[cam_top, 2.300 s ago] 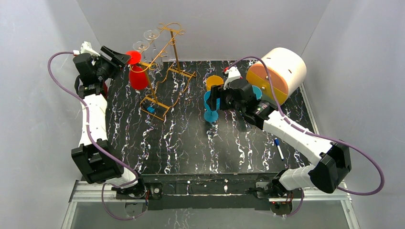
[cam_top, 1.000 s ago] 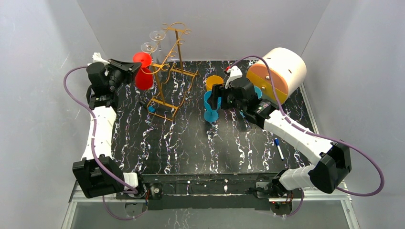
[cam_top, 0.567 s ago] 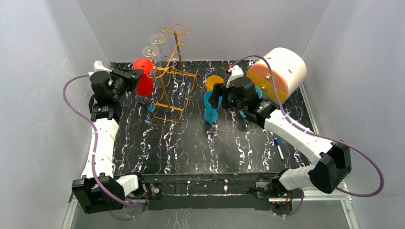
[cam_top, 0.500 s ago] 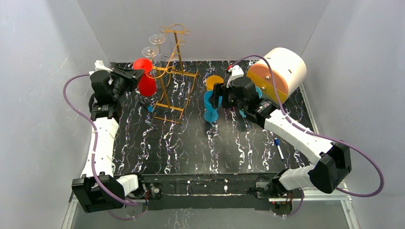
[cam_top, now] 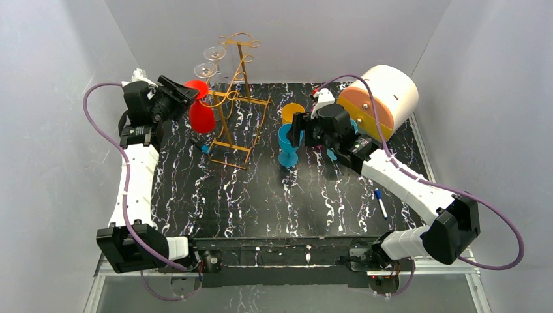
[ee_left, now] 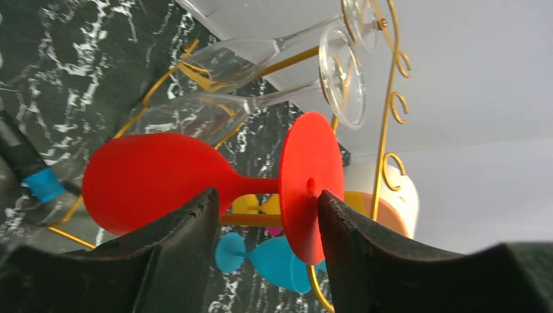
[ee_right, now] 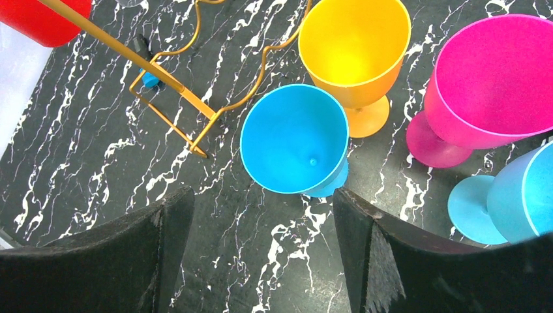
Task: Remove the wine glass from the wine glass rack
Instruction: Pick up the wine glass from the wine rack.
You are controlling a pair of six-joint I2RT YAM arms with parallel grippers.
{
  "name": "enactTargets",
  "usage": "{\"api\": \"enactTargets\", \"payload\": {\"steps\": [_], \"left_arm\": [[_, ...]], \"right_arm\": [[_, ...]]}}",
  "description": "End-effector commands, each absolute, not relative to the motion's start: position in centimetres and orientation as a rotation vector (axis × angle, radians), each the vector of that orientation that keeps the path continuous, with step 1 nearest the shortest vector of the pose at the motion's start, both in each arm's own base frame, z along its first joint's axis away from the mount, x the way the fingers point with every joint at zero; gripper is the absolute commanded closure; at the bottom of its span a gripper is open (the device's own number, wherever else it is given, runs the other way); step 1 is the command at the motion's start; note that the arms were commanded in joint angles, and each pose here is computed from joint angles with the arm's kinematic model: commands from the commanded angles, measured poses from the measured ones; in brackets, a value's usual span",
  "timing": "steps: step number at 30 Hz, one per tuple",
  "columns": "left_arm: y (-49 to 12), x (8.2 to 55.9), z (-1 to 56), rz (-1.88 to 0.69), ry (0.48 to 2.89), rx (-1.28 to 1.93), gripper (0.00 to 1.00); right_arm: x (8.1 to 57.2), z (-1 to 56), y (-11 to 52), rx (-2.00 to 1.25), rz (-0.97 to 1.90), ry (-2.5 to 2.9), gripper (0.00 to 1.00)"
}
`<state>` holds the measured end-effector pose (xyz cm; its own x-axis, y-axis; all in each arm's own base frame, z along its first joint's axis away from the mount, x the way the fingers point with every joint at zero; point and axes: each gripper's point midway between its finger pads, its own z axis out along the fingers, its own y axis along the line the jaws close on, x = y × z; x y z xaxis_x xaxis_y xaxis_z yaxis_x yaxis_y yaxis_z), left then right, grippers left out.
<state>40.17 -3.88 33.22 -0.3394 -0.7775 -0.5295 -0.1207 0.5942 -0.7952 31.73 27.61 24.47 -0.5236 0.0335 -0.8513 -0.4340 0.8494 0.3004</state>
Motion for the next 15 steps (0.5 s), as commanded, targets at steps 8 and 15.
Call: {"api": "enactTargets", "payload": {"steps": [8,15], "left_arm": [[-3.0,40.4,34.0,-0.646,1.901,-0.548,0.43],[-2.7,41.2,34.7,-0.597,1.892,-0.459,0.54]], "right_arm": [[32.0,26.0,27.6,-0.302,0.623,2.002,0.14],[31.9,25.9,27.6,-0.305,0.625,2.004,0.14]]}}
